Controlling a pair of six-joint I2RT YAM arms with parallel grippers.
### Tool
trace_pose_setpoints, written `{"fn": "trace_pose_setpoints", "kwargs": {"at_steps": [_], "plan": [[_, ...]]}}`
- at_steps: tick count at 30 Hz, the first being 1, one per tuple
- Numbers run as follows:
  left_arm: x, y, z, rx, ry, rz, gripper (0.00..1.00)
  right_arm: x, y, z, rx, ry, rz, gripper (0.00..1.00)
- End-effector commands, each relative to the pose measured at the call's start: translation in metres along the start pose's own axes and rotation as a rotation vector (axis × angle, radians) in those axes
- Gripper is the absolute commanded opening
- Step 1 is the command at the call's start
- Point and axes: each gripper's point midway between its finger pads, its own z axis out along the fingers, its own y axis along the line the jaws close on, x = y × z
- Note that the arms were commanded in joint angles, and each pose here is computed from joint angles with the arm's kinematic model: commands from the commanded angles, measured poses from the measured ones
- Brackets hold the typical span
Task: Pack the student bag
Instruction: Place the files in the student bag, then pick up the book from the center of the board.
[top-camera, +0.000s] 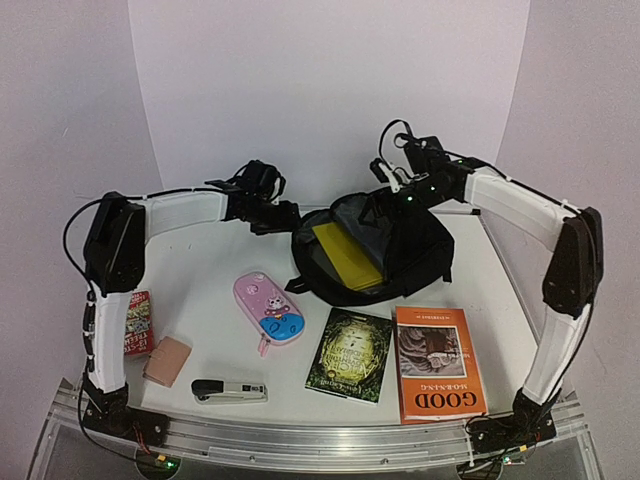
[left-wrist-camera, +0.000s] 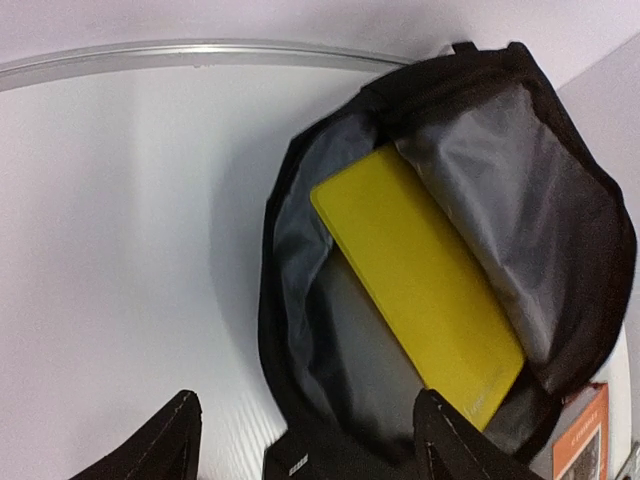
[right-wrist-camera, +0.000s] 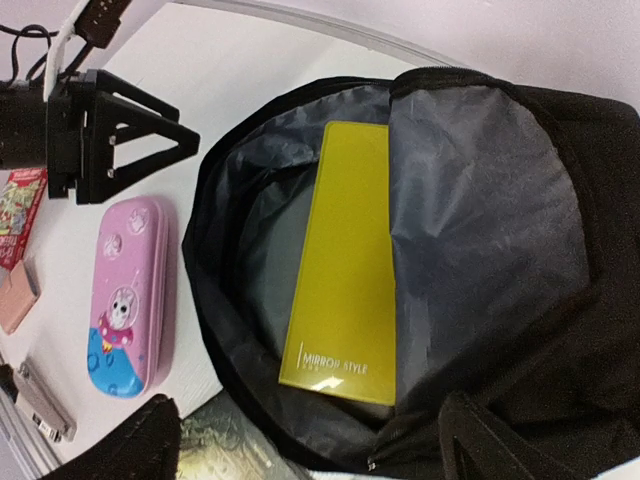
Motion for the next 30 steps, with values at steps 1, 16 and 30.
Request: {"fn": "trace_pose_setpoints", "kwargs": {"at_steps": [1, 16, 30], "plan": [[-0.02, -0.06, -0.084, 0.155, -0.134, 0.083, 0.78, 0.029, -0.006, -0.076, -0.007, 0.029, -0.022, 0.96], [0.175, -0.245, -0.055, 0.652, 0.243, 0.121, 0.57, 0.234, -0.083, -0.135, -0.013, 0.513, 0.037, 0.97], [0.207, -0.265, 0.007, 0.637, 0.331, 0.04, 0.5, 0.289, -0.084, -0.085, -0.18, 0.701, 0.139, 0.86]]}}
